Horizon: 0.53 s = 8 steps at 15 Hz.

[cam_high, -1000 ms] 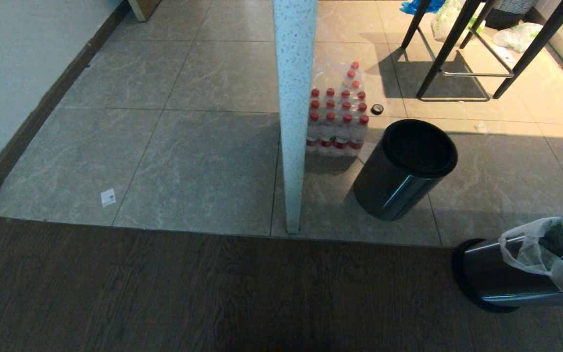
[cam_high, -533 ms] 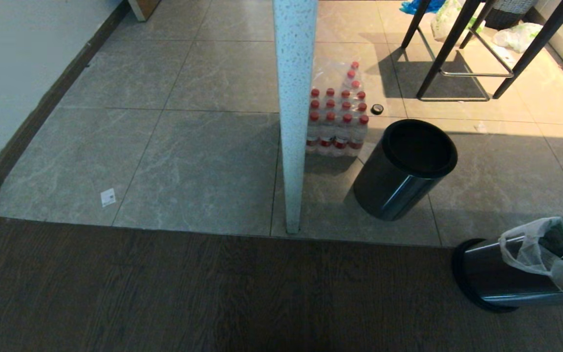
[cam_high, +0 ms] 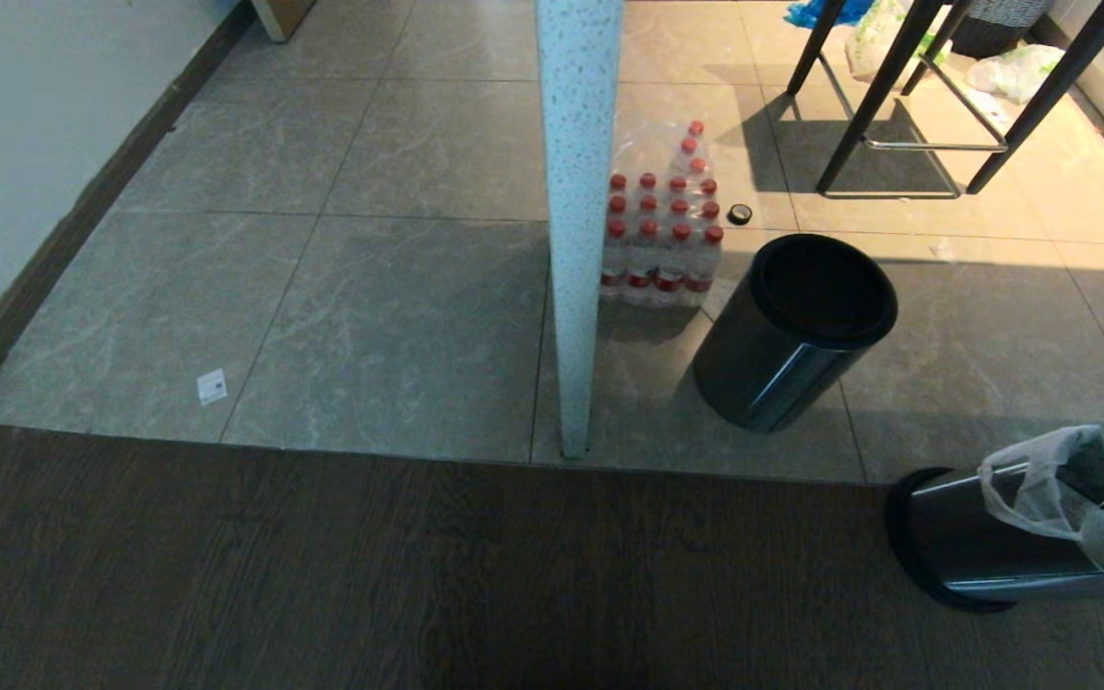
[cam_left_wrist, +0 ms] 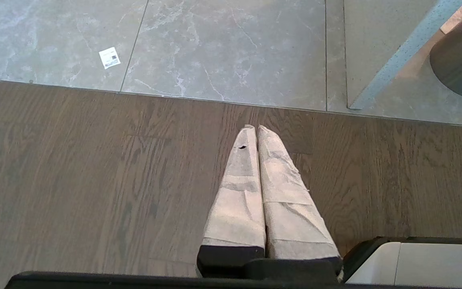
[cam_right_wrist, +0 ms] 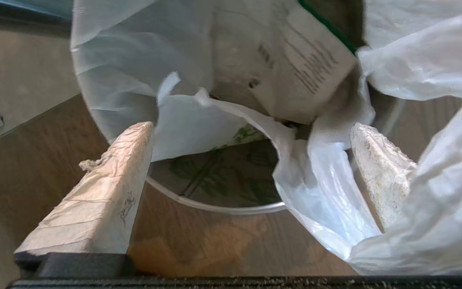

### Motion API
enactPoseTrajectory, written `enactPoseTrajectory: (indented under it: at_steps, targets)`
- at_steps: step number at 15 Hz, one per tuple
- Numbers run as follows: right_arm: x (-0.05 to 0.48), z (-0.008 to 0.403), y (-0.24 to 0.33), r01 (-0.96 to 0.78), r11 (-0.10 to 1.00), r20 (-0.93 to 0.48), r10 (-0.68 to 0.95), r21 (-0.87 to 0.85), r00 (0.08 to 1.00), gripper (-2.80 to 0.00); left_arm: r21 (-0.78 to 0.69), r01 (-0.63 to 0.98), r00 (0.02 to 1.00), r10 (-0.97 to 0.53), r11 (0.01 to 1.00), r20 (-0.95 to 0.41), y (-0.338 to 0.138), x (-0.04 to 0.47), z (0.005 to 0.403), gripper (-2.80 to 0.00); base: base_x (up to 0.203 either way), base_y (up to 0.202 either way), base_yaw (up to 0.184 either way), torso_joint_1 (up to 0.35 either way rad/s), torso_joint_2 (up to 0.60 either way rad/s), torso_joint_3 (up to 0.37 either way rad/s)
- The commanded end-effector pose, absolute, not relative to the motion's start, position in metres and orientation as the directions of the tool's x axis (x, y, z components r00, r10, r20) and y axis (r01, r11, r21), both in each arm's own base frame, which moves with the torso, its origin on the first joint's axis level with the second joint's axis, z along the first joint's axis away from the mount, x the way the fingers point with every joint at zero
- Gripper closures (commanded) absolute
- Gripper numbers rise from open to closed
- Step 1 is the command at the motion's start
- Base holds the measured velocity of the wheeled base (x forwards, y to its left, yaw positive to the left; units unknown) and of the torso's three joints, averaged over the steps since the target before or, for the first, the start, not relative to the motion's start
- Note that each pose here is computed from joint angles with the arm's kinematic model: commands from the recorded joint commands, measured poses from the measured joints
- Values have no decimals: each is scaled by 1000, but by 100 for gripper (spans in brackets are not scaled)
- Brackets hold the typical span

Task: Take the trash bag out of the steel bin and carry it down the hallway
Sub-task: Pick up the trash bag

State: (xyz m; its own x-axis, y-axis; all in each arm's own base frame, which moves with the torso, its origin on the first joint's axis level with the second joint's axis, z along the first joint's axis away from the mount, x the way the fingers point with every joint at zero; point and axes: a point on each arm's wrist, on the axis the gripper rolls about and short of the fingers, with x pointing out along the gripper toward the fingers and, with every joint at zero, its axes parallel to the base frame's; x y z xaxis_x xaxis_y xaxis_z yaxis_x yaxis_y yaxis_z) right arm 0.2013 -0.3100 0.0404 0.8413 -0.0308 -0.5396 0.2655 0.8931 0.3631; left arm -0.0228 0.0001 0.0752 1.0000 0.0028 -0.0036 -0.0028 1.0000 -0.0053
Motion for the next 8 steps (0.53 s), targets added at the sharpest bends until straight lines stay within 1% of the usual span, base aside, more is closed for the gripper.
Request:
enactPoseTrajectory:
  at_steps: [1, 8]
  targets:
    - [203, 43, -309, 255, 902, -535, -32, 348, 844, 0, -6, -3, 1000, 3, 1000, -3, 0, -23, 75, 0, 0, 0, 0, 0, 0, 0]
    - [202, 49, -306, 245, 916, -514, -51, 317, 856, 0, -6, -3, 1000, 3, 1000, -3, 0, -23, 75, 0, 0, 0, 0, 0, 0, 0]
